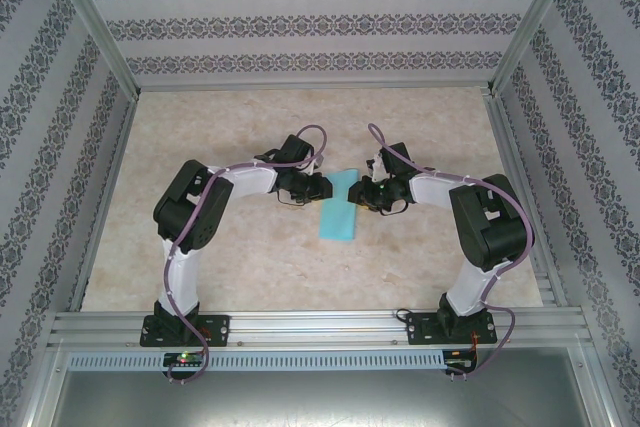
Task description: Fold a paper plane with a square sheet of paper (pick it up from the middle)
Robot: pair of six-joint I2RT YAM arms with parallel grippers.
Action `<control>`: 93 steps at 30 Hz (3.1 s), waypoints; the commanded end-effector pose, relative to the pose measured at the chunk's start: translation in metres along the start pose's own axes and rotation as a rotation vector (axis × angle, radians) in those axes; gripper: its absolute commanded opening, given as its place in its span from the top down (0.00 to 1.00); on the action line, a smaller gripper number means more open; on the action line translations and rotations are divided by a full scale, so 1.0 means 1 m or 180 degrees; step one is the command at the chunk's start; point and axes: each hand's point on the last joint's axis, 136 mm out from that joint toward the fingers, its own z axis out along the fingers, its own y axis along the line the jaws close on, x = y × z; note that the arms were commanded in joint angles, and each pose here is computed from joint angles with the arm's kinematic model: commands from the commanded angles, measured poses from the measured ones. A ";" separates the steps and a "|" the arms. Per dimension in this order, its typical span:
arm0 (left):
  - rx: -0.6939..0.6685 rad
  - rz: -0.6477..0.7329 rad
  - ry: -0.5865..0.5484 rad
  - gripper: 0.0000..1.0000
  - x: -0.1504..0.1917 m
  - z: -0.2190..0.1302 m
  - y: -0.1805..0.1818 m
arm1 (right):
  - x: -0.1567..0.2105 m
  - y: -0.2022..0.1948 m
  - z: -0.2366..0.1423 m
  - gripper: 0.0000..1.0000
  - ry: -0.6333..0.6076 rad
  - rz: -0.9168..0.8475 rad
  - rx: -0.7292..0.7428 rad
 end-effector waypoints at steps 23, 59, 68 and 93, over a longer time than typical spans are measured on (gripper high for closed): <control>0.0038 0.0113 0.0086 0.72 0.001 0.012 -0.006 | -0.023 -0.001 -0.001 0.52 -0.0092 -0.0289 0.0538; 0.0082 0.0314 -0.0190 0.71 -0.025 -0.042 -0.036 | -0.017 -0.019 -0.006 0.76 -0.0109 -0.0039 0.0290; 0.0056 0.0269 -0.0163 0.71 -0.025 -0.037 -0.029 | -0.017 -0.023 -0.007 0.76 -0.0162 0.0047 0.0267; -0.0050 0.0072 -0.0421 0.70 -0.013 -0.098 0.004 | -0.025 0.061 -0.005 0.74 -0.0062 -0.0009 -0.0875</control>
